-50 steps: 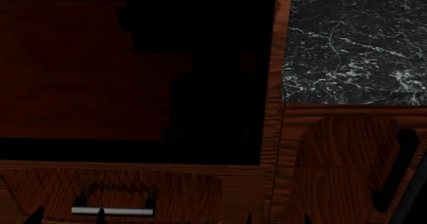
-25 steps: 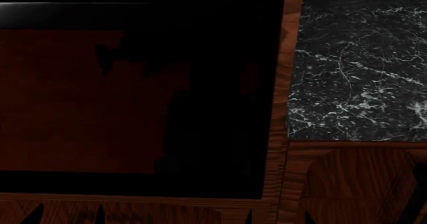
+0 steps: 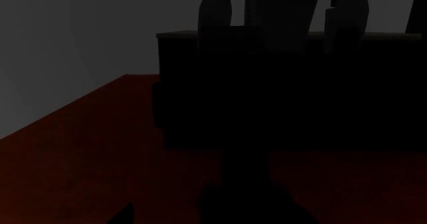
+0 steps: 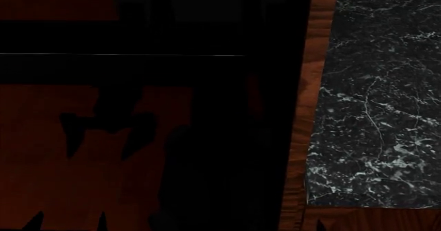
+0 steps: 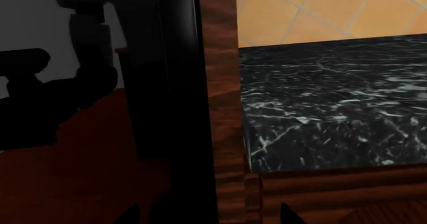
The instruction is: Press the start button on the microwave
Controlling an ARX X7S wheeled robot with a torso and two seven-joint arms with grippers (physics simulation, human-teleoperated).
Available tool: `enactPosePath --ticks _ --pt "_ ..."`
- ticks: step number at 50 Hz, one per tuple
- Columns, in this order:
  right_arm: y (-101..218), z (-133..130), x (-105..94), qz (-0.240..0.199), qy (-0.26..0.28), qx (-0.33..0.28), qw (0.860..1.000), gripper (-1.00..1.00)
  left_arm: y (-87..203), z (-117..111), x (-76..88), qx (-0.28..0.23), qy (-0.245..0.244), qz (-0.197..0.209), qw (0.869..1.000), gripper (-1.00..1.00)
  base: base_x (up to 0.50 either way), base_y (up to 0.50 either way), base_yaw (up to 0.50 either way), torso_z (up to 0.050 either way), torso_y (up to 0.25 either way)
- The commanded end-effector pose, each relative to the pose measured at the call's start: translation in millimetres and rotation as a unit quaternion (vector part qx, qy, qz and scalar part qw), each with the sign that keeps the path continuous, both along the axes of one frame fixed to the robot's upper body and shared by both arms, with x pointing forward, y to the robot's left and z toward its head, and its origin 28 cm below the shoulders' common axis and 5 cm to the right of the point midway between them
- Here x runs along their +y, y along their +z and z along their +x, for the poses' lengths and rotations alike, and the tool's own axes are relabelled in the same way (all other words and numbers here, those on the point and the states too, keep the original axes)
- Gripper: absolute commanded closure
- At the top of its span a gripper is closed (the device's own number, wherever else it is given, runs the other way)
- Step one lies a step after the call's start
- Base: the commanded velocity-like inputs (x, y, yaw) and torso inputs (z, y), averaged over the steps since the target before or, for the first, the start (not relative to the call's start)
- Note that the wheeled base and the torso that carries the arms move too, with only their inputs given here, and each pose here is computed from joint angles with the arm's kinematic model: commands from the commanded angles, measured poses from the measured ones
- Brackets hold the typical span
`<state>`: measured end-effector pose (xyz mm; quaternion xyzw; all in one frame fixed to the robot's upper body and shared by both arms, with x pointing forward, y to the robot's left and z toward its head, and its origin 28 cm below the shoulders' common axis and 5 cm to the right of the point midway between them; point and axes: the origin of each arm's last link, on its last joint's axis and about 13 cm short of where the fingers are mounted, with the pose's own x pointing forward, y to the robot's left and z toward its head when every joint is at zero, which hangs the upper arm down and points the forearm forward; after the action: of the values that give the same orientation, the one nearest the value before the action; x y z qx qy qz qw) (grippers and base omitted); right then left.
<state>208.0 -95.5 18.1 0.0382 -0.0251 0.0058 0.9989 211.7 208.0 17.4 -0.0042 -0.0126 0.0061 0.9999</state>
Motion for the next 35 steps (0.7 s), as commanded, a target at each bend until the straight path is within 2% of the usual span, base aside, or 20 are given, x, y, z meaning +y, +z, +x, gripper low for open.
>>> enactPosePath --ticks 1,12,16,17,19,20,21,27,30,31,32,33,35 --pt "0.4 -3.6 0.3 0.0 0.0 -0.008 1.0 -1.0 1.2 -2.2 -0.4 -0.002 -0.001 -0.001 1.0 -1.0 0.0 0.0 0.0 0.0 0.0" --pt "7.4 -6.7 -0.1 -0.008 -0.009 -0.026 1.0 -1.0 4.4 -2.9 -0.7 -0.005 -0.004 0.001 1.0 -1.0 0.0 0.0 0.0 0.0 0.0" --pt "26.5 -9.2 0.9 -0.024 -0.018 -0.063 0.998 -1.0 6.3 -3.5 -0.9 -0.006 -0.004 0.002 1.0 -1.0 0.0 0.0 0.0 0.0 0.0" --pt "37.5 -9.2 2.2 -0.048 -0.011 -0.072 0.996 -1.0 6.6 -3.7 -1.2 -0.006 -0.005 0.002 1.0 -1.0 0.0 0.0 0.0 0.0 0.0" --pt "58.1 -11.7 2.1 -0.047 -0.023 -0.098 0.994 -1.0 5.8 -3.5 -1.2 -0.007 -0.005 0.002 1.0 -1.0 0.0 0.0 0.0 0.0 0.0" --pt "65.8 -13.5 3.3 -0.041 0.007 -0.114 0.993 -1.0 6.1 -3.8 -1.3 -0.007 -0.005 0.002 1.0 -1.0 0.0 0.0 0.0 0.0 0.0" --pt "73.6 -14.5 2.7 -0.054 -0.022 -0.124 0.991 -1.0 6.2 -4.0 -1.6 -0.006 -0.005 0.003 1.0 -1.0 0.0 0.0 0.0 0.0 0.0" --pt "115.5 -21.7 4.9 -0.073 -0.039 -0.169 0.982 -1.0 5.6 -3.8 -1.7 -0.007 -0.005 0.002 1.0 -1.0 0.0 0.0 0.0 0.0 0.0" --pt "129.2 -22.7 3.4 -0.093 -0.012 -0.196 0.976 -1.0 6.0 -4.5 -1.2 -0.006 -0.004 0.002 1.0 -1.0 0.0 0.0 0.0 0.0 0.0" --pt "132.4 -21.3 3.1 -0.113 -0.012 -0.205 0.972 -1.0 5.6 -4.5 -1.0 -0.006 -0.003 0.001 1.0 -1.0 0.0 0.0 0.0 0.0 0.0" --pt "135.0 -19.8 4.0 -0.115 -0.007 -0.226 0.967 -1.0 5.4 -4.5 -0.9 -0.007 -0.003 0.001 1.0 -1.0 0.0 0.0 0.0 0.0 0.0" --pt "138.6 -19.4 4.0 -0.088 -0.007 -0.232 0.969 -1.0 5.5 -4.7 -0.8 -0.007 -0.003 0.001 1.0 -1.0 0.0 0.0 0.0 0.0 0.0" --pt "144.8 -19.9 3.2 -0.083 -0.014 -0.239 0.967 -1.0 5.2 -5.5 -0.6 -0.006 -0.002 0.001 1.0 -1.0 0.0 0.0 0.0 0.0 0.0"
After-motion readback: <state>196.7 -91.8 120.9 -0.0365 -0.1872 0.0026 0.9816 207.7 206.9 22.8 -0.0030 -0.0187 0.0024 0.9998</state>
